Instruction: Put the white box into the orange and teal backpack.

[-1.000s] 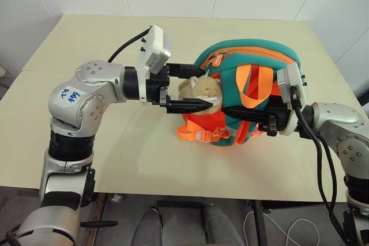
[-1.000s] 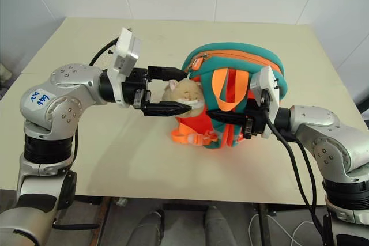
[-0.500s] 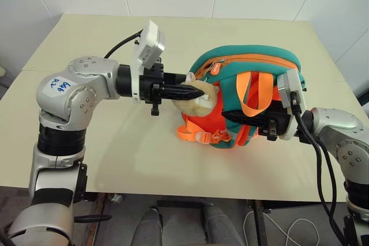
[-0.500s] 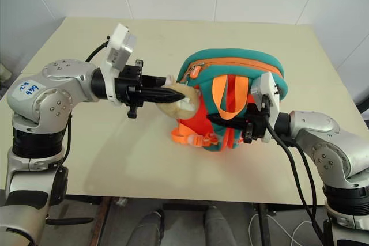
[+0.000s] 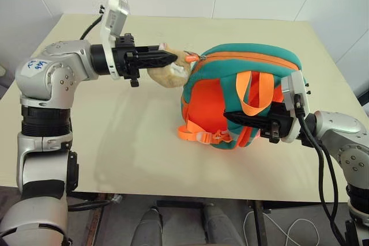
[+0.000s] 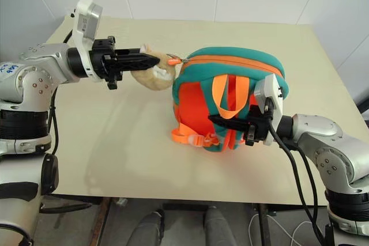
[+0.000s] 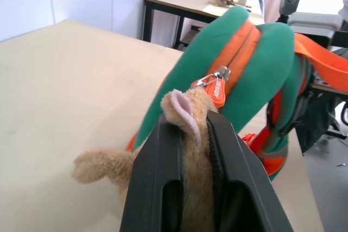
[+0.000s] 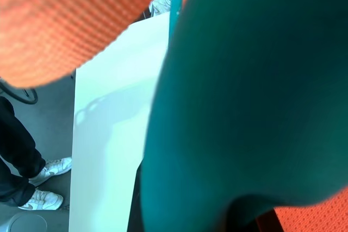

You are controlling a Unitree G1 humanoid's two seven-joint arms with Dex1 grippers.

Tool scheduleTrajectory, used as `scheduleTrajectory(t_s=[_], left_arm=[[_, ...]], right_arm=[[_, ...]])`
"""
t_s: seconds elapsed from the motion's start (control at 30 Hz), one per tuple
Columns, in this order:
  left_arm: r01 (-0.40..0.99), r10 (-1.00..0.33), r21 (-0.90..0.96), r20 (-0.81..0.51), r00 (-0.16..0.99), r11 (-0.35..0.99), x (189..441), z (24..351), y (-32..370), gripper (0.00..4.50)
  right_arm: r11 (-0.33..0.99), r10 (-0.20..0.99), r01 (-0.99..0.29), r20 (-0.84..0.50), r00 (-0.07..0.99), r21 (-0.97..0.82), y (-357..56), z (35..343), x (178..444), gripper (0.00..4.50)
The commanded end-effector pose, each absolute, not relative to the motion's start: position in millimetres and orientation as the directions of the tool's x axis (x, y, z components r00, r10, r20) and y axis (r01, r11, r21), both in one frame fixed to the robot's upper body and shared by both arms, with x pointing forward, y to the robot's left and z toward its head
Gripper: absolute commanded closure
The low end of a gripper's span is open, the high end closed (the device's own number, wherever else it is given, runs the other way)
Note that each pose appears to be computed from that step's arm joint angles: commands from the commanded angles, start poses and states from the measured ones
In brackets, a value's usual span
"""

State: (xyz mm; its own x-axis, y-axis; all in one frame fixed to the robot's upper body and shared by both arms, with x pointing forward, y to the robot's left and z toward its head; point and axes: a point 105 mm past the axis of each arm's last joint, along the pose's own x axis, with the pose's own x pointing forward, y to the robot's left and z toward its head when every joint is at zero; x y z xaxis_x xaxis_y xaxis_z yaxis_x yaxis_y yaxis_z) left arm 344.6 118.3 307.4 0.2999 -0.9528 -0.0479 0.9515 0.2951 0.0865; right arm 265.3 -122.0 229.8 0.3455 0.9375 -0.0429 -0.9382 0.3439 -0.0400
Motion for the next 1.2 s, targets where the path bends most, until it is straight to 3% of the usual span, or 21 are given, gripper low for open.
scheduleTrajectory(t_s=[0.03, 0.37, 0.8, 1.0, 1.2], left_arm=[[0.913, -0.909, 0.115, -0.105, 0.404, 0.392, 361.9, 299.7, 139.1, 4.30], [0.902, -0.858, 0.057, -0.289, 0.425, 0.427, 385.1, 239.2, 145.9, 4.30], [0.931, -0.819, -0.003, -0.475, 0.321, 0.366, 393.5, 162.1, 116.6, 4.30], [0.947, -0.910, -0.071, -0.306, 0.279, 0.314, 381.4, 190.1, 114.3, 4.31], [0.934, -0.927, -0.096, -0.193, 0.321, 0.343, 370.8, 217.9, 135.9, 2.30]], right_arm=[[0.342, 0.939, -0.937, -0.018, 0.345, -0.074, -123.6, 237.9, 259.5, 4.50], [0.341, 0.939, -0.938, -0.019, 0.343, -0.066, -122.6, 236.4, 258.2, 4.50], [0.353, 0.934, -0.934, -0.033, 0.355, -0.053, -122.4, 233.0, 260.9, 4.50], [0.413, 0.907, -0.911, -0.083, 0.412, -0.014, -132.6, 227.5, 262.4, 4.50], [0.484, 0.859, -0.874, -0.167, 0.485, -0.050, -159.0, 230.1, 253.5, 2.54]])
